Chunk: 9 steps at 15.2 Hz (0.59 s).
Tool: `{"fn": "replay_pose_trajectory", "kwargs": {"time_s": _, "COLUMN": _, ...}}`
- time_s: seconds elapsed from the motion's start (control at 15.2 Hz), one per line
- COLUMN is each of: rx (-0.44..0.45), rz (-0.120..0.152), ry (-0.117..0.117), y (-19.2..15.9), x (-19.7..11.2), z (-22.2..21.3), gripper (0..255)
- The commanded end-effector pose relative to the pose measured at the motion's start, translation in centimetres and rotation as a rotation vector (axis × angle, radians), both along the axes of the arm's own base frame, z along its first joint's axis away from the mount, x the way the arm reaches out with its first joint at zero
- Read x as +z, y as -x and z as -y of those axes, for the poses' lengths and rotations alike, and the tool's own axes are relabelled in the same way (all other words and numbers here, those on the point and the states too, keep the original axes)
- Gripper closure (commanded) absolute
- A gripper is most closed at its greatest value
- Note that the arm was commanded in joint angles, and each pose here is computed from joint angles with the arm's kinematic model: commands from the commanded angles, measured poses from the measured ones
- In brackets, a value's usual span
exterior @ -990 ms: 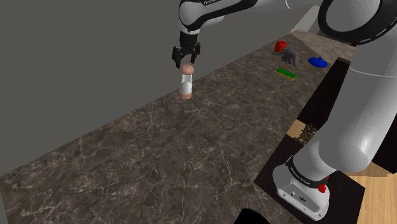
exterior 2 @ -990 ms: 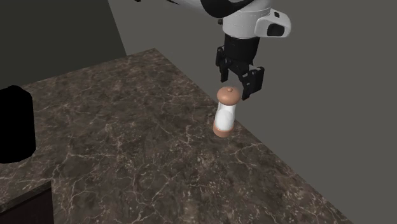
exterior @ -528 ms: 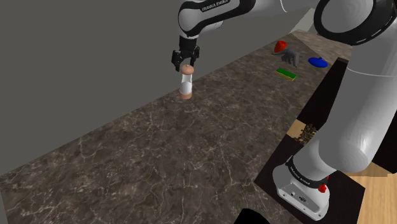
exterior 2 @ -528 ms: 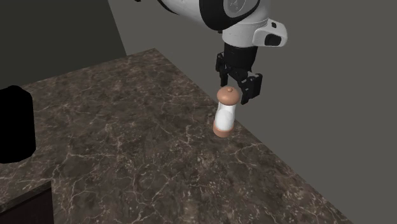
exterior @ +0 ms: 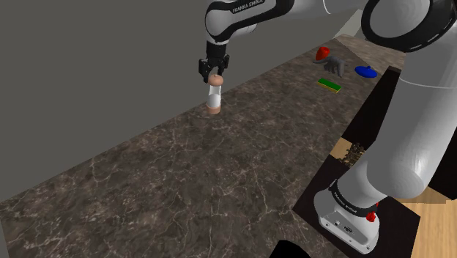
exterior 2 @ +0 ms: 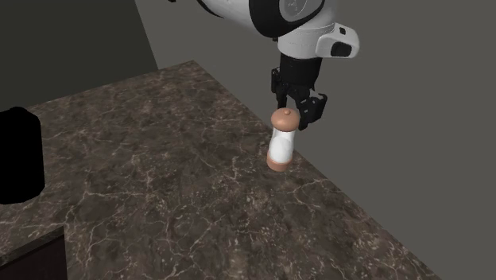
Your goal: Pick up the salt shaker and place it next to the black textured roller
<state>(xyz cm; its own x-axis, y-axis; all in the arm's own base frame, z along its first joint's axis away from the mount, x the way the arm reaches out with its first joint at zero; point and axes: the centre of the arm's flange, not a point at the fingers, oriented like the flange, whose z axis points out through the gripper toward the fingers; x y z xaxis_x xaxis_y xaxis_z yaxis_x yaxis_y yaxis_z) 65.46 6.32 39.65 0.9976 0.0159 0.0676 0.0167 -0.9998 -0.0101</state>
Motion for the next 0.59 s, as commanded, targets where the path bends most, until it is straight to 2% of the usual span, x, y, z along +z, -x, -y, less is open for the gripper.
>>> {"fn": "replay_pose_trajectory", "kwargs": {"time_s": 0.0, "rx": 0.000, "rz": -0.002, "ry": 0.000, "y": 0.0, "x": -0.1, "z": 0.0, "gripper": 255}}
{"fn": "replay_pose_trajectory", "kwargs": {"time_s": 0.33, "rx": 0.000, "rz": -0.001, "ry": 0.000, "y": 0.0, "x": -0.1, "z": 0.0, "gripper": 255}}
{"fn": "replay_pose_trajectory", "kwargs": {"time_s": 0.53, "rx": 0.000, "rz": -0.001, "ry": 0.000, "y": 0.0, "x": 1.5, "z": 0.0, "gripper": 255}}
